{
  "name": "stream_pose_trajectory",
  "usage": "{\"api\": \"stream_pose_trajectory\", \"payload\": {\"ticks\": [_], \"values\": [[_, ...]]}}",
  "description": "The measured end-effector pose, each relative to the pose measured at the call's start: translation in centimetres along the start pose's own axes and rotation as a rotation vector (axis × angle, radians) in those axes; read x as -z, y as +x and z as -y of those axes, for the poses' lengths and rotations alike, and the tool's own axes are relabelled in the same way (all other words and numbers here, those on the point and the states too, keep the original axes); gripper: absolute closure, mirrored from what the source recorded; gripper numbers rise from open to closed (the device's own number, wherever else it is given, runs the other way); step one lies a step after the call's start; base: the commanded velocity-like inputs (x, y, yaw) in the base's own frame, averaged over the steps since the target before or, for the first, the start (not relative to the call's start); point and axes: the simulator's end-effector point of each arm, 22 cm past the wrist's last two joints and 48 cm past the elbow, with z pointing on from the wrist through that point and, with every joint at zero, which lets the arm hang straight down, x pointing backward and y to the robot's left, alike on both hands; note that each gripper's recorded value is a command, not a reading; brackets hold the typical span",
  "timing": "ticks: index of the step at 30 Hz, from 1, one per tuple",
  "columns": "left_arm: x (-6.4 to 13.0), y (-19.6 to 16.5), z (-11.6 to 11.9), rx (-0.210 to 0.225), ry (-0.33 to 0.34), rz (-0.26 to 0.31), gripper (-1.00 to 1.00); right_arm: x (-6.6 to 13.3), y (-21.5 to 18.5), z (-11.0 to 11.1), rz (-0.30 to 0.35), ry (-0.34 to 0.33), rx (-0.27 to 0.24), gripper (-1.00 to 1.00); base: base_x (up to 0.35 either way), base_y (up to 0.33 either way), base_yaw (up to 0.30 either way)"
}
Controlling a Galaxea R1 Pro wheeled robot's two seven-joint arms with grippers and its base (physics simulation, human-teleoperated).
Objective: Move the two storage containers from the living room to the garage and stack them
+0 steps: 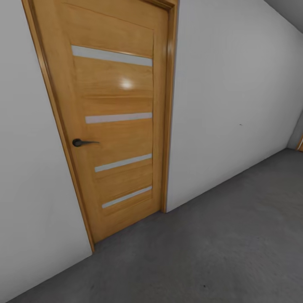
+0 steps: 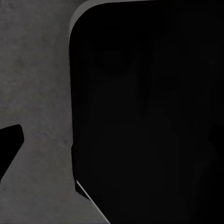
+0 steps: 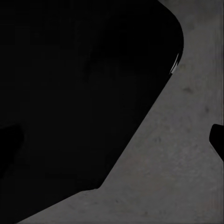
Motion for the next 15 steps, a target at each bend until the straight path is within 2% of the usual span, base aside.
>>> {"api": "stream_pose_trajectory", "payload": {"ticks": [15], "values": [[0.00, 0.00, 0.01, 0.001, 0.000, 0.000, -1.00, 0.00, -0.03, 0.01, 0.001, 0.000, 0.000, -1.00, 0.313, -0.106, 0.006]]}}
